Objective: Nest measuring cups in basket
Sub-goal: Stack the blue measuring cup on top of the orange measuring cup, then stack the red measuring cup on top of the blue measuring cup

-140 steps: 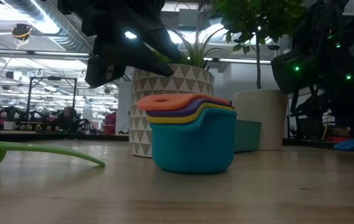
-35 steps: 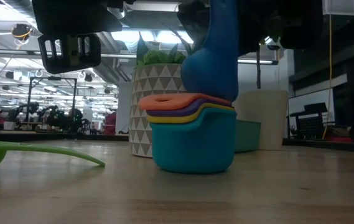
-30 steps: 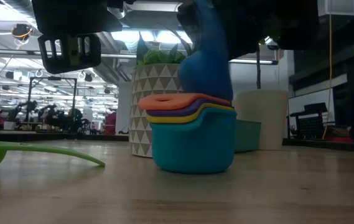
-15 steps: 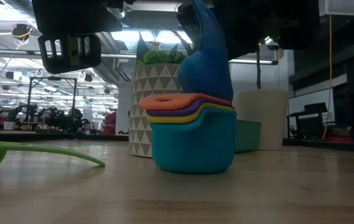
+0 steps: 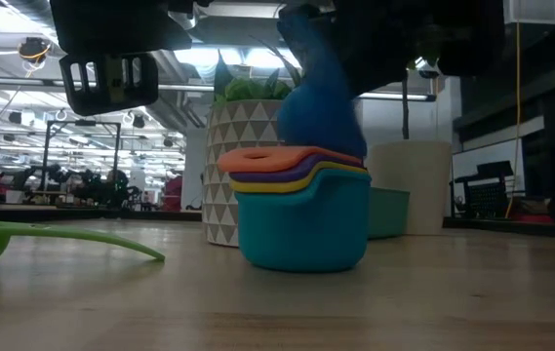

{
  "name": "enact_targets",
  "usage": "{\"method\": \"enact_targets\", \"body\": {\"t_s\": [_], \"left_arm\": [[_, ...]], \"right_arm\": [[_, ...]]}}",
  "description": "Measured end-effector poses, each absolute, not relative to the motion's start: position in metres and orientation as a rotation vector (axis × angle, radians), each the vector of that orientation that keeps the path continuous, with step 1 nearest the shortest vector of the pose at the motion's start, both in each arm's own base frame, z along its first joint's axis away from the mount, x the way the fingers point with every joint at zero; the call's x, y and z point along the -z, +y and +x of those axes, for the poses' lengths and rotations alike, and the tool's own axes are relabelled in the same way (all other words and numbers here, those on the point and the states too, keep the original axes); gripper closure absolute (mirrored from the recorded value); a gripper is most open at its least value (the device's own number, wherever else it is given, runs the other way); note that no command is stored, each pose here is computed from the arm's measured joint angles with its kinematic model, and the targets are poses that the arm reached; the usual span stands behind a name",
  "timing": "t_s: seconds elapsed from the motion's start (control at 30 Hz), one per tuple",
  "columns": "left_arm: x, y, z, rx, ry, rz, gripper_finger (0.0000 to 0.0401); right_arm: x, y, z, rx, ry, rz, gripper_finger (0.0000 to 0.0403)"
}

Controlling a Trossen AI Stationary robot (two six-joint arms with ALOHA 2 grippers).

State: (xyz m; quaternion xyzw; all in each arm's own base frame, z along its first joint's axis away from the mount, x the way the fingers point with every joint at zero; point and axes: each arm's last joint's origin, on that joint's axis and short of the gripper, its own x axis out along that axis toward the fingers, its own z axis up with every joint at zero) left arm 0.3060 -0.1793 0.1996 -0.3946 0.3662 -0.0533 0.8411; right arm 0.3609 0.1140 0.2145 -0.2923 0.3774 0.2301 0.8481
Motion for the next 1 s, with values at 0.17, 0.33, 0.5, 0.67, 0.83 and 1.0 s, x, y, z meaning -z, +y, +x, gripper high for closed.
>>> {"method": "enact_targets", "body": {"t_s": [0.17, 0.33, 0.5, 0.67, 0.83, 1.0], "left_arm": [[-0.2, -0.179, 0.306, 0.112, 0.774, -0.834, 0.0319], [-0.2, -0.179, 0.306, 0.112, 0.774, -0.834, 0.0319], [-0.2, -0.179, 0.306, 0.109, 0.772, -0.833, 0.0319], [-0.2, -0.178, 0.307, 0.081, 0.75, -0.826, 0.0319], [-0.199, -0.178, 0.307, 0.073, 0.744, -0.824, 0.0319], [-0.199, -0.178, 0.307, 0.072, 0.743, -0.823, 0.0319]], "right_arm": [[-0.215, 0.114, 0.361, -0.483, 0.796, -0.613, 0.0291], [-0.215, 0.114, 0.361, -0.483, 0.796, -0.613, 0.0241], [-0.215, 0.114, 0.361, -0.482, 0.796, -0.613, 0.0227], [-0.214, 0.114, 0.36, -0.485, 0.811, -0.614, 0.0226], [-0.225, 0.115, 0.351, -0.495, 0.812, -0.619, 0.0226], [-0.249, 0.114, 0.336, -0.496, 0.785, -0.623, 0.0226]]}}
